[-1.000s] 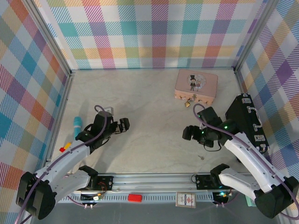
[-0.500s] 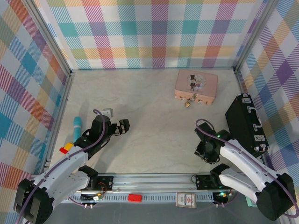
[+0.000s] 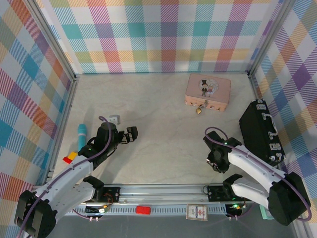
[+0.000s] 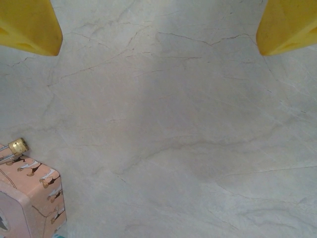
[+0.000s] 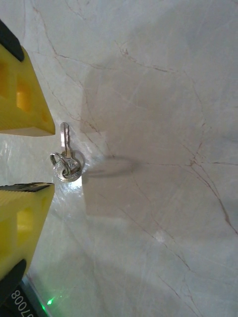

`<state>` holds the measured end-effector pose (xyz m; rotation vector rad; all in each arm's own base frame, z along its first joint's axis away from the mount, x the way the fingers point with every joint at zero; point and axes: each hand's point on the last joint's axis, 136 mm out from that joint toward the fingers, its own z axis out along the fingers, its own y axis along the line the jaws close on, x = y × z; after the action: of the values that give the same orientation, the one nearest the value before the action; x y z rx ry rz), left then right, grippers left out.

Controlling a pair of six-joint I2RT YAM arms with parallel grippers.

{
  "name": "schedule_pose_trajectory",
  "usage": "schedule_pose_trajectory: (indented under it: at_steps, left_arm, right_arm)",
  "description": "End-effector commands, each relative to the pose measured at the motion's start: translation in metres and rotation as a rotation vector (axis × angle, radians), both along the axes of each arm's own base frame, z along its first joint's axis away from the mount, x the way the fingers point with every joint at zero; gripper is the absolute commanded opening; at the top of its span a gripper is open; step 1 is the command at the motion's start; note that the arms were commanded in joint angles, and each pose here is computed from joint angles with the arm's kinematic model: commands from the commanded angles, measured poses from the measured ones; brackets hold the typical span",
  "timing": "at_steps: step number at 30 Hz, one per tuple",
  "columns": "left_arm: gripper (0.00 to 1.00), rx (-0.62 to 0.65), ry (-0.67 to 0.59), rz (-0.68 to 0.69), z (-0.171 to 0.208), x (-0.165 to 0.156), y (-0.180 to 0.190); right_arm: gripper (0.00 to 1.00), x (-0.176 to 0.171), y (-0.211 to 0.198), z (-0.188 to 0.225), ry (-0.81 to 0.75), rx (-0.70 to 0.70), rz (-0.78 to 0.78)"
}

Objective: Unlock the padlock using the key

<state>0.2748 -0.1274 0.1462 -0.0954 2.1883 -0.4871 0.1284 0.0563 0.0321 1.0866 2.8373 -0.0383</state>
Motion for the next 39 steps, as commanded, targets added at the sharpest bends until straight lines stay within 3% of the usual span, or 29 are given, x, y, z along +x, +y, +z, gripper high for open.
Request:
schedule_pose_trajectory:
  at_steps: [1,9,29,39]
  left_arm:
    - [1.00,-0.018,-0.022,-0.017,0.002,-0.004,-0.003]
    - [1.00,-0.011,-0.035,-0.006,0.006,-0.004,0.000]
    - [1.00,-0.029,-0.065,-0.012,0.014,-0.007,0.000]
    - [1.00,-0.019,-0.059,-0.010,0.011,-0.005,0.000]
  right_arm:
    - [0.30,0.004,-0.002,0.002,-0.017,-0.020,-0.039]
    - [0.24,-0.007,0.003,-0.017,0.039,0.019,-0.155]
    - [0.23,-0.007,-0.007,-0.019,0.022,-0.034,-0.194]
    - [0.02,-0.004,-0.003,-0.018,-0.012,0.005,-0.191]
